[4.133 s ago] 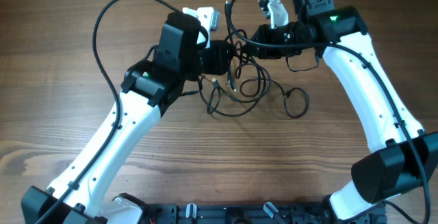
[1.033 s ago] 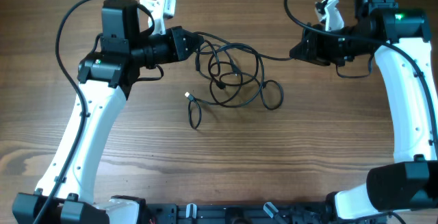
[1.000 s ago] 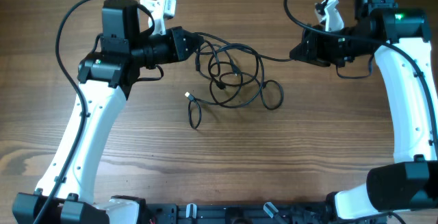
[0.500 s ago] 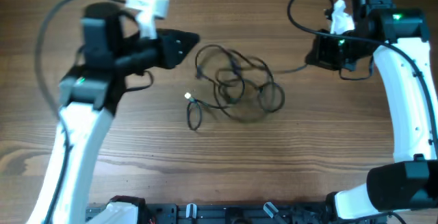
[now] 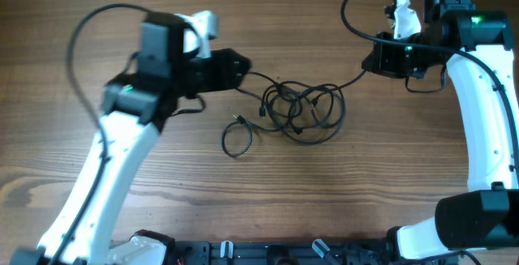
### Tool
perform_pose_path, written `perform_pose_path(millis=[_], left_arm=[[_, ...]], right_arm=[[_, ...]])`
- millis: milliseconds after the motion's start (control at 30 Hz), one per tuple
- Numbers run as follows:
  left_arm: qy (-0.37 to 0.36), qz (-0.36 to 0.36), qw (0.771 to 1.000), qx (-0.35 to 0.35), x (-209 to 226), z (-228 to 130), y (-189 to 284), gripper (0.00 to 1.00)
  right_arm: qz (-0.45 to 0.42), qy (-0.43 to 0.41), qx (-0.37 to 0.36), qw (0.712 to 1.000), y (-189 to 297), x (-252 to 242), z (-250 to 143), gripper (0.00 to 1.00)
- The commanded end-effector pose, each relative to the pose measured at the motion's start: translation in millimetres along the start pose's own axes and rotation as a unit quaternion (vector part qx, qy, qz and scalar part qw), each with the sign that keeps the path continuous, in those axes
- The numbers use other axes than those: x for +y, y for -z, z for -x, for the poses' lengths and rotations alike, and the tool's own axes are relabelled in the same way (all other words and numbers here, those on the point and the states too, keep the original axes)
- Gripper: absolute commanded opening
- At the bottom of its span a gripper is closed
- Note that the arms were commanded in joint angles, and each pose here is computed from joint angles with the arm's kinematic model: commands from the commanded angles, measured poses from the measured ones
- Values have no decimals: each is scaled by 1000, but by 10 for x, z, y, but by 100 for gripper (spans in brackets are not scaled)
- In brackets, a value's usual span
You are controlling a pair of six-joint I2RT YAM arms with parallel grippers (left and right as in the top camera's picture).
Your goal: Untangle cables
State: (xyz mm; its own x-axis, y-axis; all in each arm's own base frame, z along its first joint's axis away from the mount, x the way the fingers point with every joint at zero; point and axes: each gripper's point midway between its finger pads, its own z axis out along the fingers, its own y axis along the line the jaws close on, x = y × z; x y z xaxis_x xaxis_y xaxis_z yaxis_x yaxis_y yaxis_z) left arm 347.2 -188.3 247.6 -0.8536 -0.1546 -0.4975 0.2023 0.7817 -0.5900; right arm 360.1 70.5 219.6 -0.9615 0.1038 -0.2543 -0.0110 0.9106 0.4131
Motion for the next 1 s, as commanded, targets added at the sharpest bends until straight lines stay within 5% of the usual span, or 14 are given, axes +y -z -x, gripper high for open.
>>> perform_pose_path(millis=[0,300,700,800,967], left_arm=[[28,9,999,31,-20,-142,-448,54],[65,67,994,59,61,-447,-1184,54],[63,123,987,87,240,-757,-1523,20],[60,126,987,76,254,-714,-1543,4],[53,105,991,61,143,-643,-1588,9]], right_arm=[[-19,-19,0,1000,-30,-70,10,6],[-20,-4,-2,1000,-31,-70,20,6],[-19,-3,-4,1000,-31,-68,34,6],[-19,-4,-3,1000,-31,-69,28,6],[-19,-1,-3,1000,-31,-69,29,7]])
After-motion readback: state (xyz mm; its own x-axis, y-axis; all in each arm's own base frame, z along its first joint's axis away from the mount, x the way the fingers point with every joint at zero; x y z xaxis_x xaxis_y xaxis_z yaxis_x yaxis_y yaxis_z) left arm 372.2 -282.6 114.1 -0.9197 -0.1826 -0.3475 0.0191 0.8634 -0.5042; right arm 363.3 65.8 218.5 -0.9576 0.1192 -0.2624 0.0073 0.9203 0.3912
